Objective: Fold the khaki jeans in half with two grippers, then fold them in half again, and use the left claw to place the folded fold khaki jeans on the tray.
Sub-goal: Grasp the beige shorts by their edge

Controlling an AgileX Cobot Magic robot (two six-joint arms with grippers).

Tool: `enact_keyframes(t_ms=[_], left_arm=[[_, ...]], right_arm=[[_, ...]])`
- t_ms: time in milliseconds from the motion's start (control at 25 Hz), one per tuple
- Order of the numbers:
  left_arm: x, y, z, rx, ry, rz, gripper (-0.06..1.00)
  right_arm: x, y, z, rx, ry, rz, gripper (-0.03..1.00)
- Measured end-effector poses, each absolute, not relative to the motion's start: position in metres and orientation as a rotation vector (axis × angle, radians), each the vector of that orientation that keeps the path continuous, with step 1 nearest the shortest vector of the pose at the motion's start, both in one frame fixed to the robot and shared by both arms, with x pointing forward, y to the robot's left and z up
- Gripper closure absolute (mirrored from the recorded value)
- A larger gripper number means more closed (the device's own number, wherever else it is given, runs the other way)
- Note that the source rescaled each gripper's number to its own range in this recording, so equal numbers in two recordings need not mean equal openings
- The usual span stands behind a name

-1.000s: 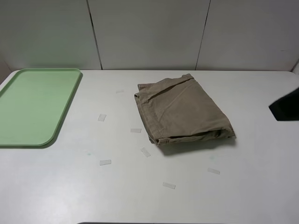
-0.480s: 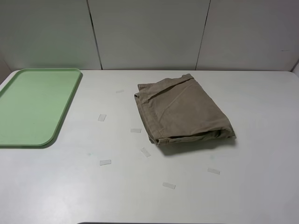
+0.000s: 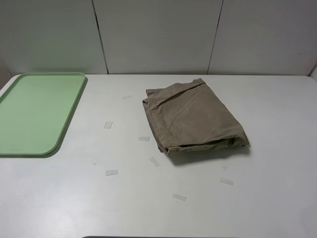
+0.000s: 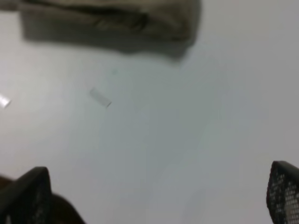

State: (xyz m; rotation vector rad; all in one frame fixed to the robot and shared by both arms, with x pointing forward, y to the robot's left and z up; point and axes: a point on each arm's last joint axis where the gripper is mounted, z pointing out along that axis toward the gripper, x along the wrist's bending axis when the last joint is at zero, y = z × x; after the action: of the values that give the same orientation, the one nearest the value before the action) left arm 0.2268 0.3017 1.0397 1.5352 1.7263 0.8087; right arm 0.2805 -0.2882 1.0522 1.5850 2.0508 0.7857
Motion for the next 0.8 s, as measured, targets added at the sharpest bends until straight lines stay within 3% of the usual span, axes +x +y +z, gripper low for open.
enact_keyframes(t_ms=[800], left_arm=[[0.227, 0.302, 1.040, 1.535, 1.726, 0.809, 0.04]], right_arm=[[0.235, -0.301, 1.055, 1.552, 1.511, 1.005, -0.03]])
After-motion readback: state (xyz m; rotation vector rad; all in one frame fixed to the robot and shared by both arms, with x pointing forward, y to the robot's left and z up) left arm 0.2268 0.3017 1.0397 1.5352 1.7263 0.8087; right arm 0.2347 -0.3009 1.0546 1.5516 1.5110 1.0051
